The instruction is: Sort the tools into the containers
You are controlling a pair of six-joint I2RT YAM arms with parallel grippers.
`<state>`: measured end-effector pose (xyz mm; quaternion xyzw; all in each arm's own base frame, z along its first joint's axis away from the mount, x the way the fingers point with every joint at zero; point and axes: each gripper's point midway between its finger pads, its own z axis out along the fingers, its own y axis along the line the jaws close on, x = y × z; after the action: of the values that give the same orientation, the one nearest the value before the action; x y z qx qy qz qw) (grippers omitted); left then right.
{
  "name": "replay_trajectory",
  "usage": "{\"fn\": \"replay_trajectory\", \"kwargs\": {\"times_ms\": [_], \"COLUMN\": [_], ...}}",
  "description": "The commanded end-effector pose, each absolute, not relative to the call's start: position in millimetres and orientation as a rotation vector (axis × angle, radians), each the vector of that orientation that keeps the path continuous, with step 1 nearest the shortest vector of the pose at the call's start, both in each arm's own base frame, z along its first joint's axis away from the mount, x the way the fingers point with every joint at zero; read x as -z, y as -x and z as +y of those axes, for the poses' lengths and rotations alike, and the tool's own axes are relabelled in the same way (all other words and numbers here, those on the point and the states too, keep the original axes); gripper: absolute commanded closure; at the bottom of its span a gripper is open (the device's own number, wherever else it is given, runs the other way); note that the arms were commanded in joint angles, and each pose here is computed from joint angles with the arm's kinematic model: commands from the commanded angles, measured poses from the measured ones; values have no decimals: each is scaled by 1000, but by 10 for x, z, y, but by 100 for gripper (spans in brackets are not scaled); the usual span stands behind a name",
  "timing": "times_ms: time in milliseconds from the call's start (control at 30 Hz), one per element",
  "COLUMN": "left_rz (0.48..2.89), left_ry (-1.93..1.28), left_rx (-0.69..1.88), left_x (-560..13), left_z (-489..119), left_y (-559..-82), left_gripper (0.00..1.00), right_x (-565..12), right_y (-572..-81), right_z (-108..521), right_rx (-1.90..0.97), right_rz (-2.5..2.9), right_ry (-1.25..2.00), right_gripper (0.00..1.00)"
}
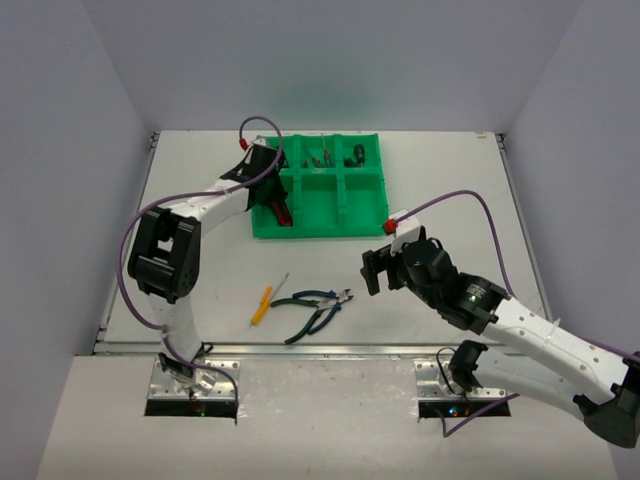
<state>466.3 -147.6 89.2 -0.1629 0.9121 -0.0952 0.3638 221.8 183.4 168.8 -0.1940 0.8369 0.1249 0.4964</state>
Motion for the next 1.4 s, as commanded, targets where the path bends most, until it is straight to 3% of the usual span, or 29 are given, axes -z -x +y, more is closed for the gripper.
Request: {"fn": "replay_trajectory", "kwargs": {"times_ms": [0, 100, 300, 600, 667, 733, 933, 1067, 1200, 1367], "left_rz": [2299, 2302, 2261, 2186, 2111, 2058, 2000, 1977, 1977, 1993], "left_ry": [458, 477, 478, 488, 484, 461, 434, 341, 340, 294], "left_rx": [366, 381, 405, 353, 350, 345, 288, 301, 268, 230], "left_x": [-1132, -1138, -1360, -1813, -2147, -2395, -2587, -2652, -2616, -2481], "left_z": [-1550, -1549, -1541, -1362, -1266, -1186, -853, -751, -613, -533], "left_y": [-4793, -4765, -4727, -4615, -4479, -4279, -3535, -3055, -2759, -2570], "left_gripper": [88, 78, 44, 24, 9, 0, 0, 0, 0, 0], "right_x": [-1734, -1731, -1722, -1684, -1582, -1520, -1261, -1097, -1005, -878], "right_y": [-2267, -2265, -2255, -2245, -2266, -2288, -2430, -2414, -2370, -2518], "right_z": [1827, 1841, 1865, 1935, 1969, 2039, 2245, 2577, 2939, 3146], "right_rx": [-298, -304, -317, -341, -336, -347, -318, -397, -517, -445], "right_rz": [2003, 2007, 2012, 2033, 2078, 2120, 2290, 2347, 2373, 2445], "right_ry": [449, 452, 459, 481, 461, 434, 273, 468, 608, 507], "right_gripper": [1, 1, 1, 1, 1, 1, 1, 1, 1, 2]}}
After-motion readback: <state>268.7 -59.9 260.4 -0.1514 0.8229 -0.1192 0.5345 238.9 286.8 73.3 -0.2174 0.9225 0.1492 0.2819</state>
